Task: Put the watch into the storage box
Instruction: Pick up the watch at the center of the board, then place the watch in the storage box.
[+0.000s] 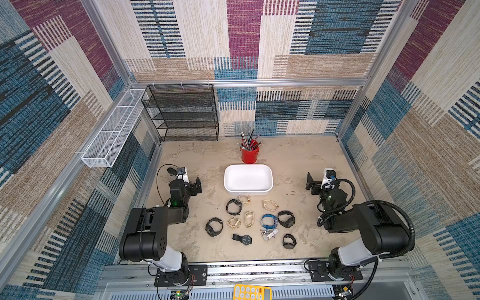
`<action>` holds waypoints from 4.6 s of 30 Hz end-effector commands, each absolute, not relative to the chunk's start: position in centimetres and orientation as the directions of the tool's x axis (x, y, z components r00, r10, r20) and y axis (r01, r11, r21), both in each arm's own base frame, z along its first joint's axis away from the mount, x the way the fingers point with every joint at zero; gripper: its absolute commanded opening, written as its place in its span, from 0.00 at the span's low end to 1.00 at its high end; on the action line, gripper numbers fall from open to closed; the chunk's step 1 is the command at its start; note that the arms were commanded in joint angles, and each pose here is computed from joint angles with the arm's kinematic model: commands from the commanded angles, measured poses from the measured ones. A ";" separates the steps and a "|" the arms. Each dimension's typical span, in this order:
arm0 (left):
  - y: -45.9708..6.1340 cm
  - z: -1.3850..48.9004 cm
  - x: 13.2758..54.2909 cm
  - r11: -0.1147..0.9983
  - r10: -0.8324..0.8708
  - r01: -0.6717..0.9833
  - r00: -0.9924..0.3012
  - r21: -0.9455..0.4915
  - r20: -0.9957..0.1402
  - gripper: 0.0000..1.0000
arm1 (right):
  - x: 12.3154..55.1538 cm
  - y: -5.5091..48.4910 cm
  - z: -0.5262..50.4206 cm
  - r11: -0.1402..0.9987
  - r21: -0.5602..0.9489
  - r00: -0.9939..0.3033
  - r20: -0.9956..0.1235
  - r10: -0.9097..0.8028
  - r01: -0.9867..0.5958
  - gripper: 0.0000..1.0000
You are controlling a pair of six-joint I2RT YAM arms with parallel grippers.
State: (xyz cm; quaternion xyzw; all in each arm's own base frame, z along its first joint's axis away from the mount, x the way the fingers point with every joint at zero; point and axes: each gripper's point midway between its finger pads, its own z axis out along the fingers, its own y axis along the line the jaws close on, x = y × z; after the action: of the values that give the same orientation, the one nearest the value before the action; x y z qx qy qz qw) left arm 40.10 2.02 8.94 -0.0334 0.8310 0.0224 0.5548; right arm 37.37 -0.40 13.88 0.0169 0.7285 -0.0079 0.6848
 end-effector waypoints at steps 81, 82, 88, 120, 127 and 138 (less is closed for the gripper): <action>-20.7 14.1 27.8 0.834 0.123 0.473 -0.664 -0.286 -0.738 0.87 | 28.2 20.4 3.6 0.912 0.225 -0.803 -0.574 -0.160 -0.342 0.29; -20.6 14.2 27.8 0.835 0.122 0.470 -0.665 -0.286 -0.737 0.87 | 28.2 20.5 3.6 0.913 0.222 -0.803 -0.574 -0.162 -0.343 0.26; -20.5 14.1 27.8 0.841 0.124 0.464 -0.667 -0.278 -0.735 0.86 | 28.2 20.5 3.8 0.919 0.196 -0.786 -0.595 -0.166 -0.342 0.11; -20.3 16.0 28.1 0.841 0.049 0.453 -0.609 -0.296 -0.792 0.85 | 28.6 20.7 17.6 0.883 0.236 -0.608 -0.791 -0.068 -0.405 0.00; -19.1 16.1 27.9 0.864 0.044 0.429 -0.589 -0.265 -0.807 0.85 | 30.5 23.1 19.0 0.854 0.274 -0.578 -0.815 -0.038 -0.443 0.00; -16.2 17.1 27.8 0.917 -0.029 0.321 -0.542 -0.239 -0.840 0.87 | 34.9 27.6 19.2 0.820 0.295 -0.565 -0.824 -0.041 -0.490 0.00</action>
State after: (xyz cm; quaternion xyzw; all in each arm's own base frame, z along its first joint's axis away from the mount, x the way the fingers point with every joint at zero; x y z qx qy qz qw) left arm 27.47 -17.23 16.59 0.1126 0.8596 -0.1993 0.4569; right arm 33.65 26.07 18.16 -0.1477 0.8623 0.2379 0.4219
